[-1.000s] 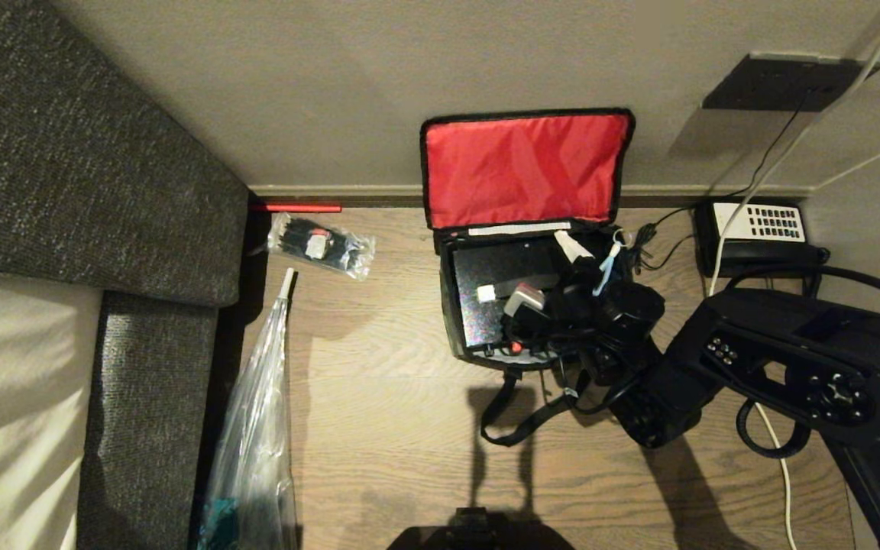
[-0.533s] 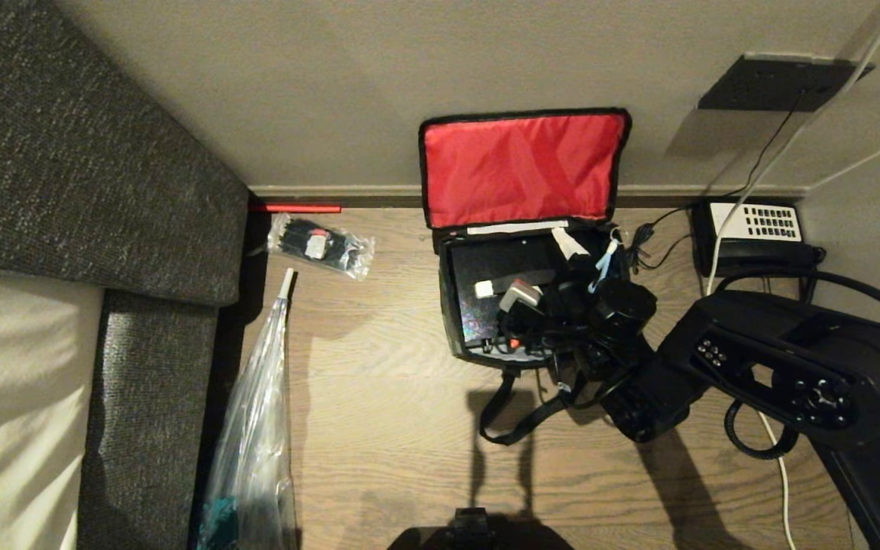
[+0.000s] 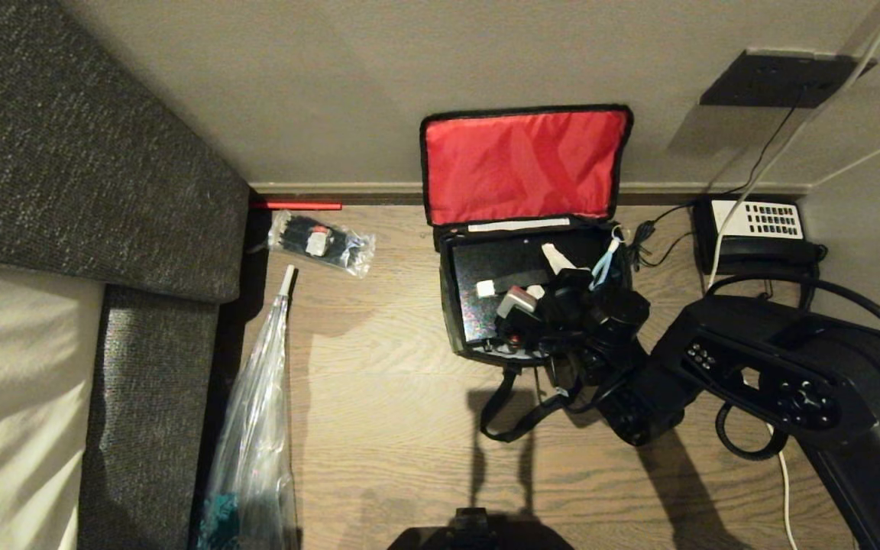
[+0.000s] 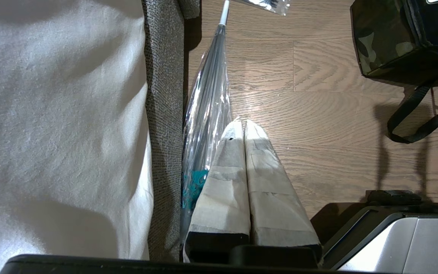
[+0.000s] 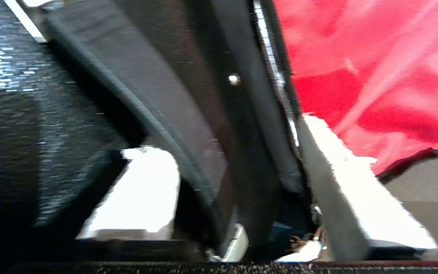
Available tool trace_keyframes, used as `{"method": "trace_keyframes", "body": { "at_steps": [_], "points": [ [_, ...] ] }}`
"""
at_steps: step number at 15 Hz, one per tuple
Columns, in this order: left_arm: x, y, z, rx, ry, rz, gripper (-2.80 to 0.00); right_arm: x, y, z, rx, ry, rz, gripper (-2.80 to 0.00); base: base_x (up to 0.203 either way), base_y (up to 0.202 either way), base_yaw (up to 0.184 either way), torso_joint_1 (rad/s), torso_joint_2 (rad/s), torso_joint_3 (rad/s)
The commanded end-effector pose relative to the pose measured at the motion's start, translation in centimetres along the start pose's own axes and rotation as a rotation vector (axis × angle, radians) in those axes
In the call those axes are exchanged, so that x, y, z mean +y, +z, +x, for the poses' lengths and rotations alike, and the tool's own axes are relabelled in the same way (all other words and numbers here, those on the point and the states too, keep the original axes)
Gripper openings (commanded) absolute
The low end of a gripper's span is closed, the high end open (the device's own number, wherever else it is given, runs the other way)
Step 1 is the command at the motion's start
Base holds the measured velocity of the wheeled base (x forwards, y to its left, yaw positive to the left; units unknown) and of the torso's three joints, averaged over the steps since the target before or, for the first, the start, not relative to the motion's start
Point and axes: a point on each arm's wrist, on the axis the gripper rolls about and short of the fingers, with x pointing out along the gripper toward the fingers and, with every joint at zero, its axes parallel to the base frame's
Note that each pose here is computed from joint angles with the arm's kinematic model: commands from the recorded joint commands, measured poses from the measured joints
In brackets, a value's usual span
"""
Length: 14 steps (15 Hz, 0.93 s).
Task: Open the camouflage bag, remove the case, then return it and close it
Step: Grip the handle
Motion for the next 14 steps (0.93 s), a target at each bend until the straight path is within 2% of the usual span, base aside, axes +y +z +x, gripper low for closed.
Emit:
{"method": "trace_keyframes", "body": {
  "at_steps": [1,9,11,14],
  "points": [
    [0.0,0.0,0.0,0.003,0.0,0.0,-2.8,0.6,-0.1,-0.1,0.004,0.003,-0.003,-2.8,0.0,0.0,0.0,0.0,0.0,0.0],
    [0.0,-0.1,0.0,0.004,0.0,0.0,-2.8,0.3,-0.1,0.0,-0.002,-0.001,-0.008,-2.8,0.0,0.0,0.0,0.0,0.0,0.0],
    [0.0,0.0,0.0,0.003,0.0,-0.001,-2.8,-0.7,0.2,0.0,-0.01,-0.018,-0.008,-2.8,0.0,0.0,0.0,0.0,0.0,0.0],
    [0.0,0.0,0.0,0.003,0.0,0.0,-2.8,-3.6,0.8,-0.2,-0.022,-0.067,-0.049,-2.8,0.0,0.0,0.0,0.0,0.0,0.0]
  ]
}}
